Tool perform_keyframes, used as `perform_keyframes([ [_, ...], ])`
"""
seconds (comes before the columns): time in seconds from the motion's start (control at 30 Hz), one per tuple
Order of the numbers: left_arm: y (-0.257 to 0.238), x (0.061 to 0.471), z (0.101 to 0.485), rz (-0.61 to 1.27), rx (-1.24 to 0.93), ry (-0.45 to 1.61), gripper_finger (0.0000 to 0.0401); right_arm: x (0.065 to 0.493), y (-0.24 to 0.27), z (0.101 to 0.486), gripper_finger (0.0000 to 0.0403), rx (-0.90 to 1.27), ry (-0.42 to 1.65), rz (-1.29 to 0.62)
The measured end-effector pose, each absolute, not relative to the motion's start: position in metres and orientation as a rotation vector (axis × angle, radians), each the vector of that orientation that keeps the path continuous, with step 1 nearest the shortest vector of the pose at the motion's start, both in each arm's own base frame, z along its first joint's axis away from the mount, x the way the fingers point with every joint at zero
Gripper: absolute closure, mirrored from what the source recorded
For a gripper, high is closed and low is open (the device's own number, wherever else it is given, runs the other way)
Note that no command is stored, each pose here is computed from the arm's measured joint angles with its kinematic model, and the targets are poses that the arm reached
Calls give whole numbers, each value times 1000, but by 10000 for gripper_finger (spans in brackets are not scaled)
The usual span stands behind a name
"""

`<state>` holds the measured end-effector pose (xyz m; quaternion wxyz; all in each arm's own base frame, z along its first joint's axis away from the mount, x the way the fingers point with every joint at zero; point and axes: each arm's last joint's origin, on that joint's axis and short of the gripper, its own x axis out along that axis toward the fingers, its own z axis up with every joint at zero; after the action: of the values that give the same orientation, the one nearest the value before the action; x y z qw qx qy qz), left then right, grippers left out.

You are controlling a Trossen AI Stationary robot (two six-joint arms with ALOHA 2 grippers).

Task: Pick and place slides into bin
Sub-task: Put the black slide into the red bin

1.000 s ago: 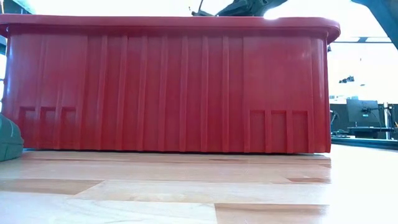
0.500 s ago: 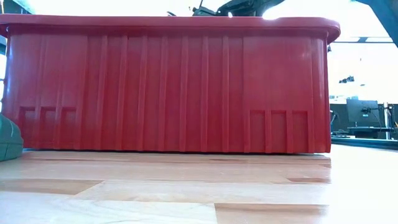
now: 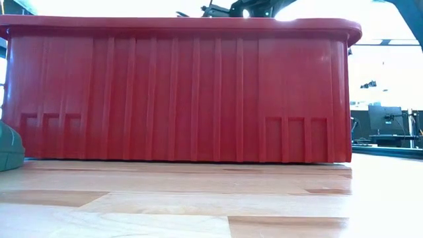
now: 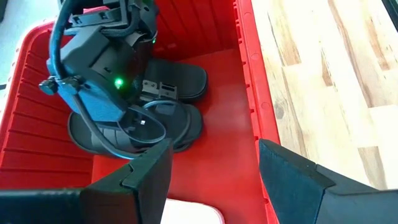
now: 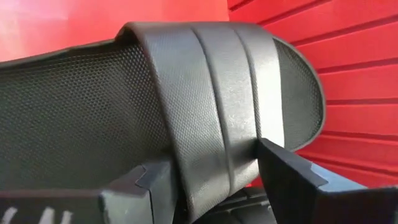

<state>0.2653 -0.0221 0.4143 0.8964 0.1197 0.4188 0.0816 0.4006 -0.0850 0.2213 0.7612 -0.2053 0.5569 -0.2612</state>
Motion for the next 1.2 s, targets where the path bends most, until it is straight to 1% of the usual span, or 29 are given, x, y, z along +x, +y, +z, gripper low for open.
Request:
perform_keyframes([
  [0.27, -22, 265, 414, 169, 248, 868, 180, 400, -79, 220, 212, -415, 1219, -563],
  [0.57, -22, 265, 414, 169, 248, 868, 180, 400, -67, 219, 213, -394, 1221, -514],
  [0.73, -22, 265, 414, 170, 248, 868, 180, 400, -68, 220, 213, -373, 1214, -542],
  [0.87, -22, 265, 414, 169, 248, 868, 180, 399, -71, 221, 212, -450, 1213, -638],
  [1.0, -22, 265, 414, 170, 248, 868, 180, 399, -72, 222, 202, -493, 1215, -668],
  [1.2, -22, 265, 414, 170, 248, 868, 180, 401, -69, 220, 173, -400, 1204, -561],
])
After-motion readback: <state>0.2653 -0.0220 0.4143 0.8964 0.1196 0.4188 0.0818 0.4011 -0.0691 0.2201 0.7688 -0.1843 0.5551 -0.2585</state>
